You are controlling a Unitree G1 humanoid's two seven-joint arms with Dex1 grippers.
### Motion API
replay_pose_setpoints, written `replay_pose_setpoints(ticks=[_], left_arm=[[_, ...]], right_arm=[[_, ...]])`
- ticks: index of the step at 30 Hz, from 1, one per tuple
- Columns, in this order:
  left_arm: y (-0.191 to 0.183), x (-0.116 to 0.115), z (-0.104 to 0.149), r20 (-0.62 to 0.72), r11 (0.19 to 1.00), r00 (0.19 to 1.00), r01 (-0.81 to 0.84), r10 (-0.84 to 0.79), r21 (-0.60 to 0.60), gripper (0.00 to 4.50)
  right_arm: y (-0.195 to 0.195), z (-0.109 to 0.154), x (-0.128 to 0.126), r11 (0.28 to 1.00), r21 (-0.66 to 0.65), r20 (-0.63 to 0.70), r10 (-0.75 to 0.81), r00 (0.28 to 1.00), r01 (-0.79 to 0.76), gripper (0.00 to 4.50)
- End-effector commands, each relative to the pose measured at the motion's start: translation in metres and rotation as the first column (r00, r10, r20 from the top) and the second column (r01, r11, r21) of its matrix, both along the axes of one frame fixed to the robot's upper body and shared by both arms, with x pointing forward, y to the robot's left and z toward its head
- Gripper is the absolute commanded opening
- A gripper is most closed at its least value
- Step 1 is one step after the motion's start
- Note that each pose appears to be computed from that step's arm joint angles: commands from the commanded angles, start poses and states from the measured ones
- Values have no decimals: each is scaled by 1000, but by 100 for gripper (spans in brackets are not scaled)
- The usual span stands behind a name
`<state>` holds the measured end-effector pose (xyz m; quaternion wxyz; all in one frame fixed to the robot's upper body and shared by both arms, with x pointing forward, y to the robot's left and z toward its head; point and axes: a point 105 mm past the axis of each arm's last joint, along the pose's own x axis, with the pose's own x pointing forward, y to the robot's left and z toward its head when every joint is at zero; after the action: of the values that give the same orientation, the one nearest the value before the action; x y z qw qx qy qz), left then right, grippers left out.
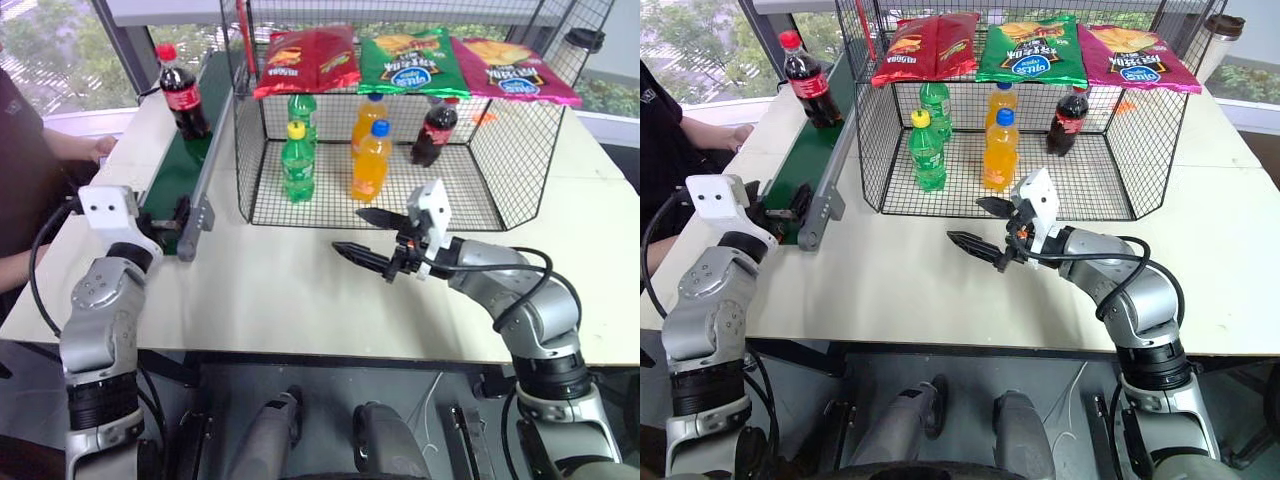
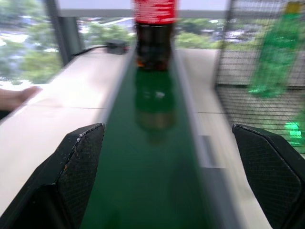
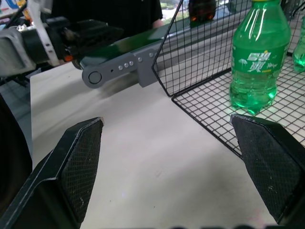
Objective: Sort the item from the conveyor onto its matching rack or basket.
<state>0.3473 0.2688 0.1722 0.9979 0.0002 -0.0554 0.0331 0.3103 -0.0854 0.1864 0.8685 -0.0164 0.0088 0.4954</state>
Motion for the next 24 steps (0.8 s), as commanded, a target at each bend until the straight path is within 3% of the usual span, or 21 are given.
replay_pose_setpoints(ticks=[1,24], left_arm=[[5,2,12,54,1000,998,-30,30,8,450],[-3,11,13,78,1000,997,-20,19,7,450]], right_arm=[[5,16,-5,999,24,60,23,998,-25,441],[0,13,-2,1000,11,59,-17,998,16,441]])
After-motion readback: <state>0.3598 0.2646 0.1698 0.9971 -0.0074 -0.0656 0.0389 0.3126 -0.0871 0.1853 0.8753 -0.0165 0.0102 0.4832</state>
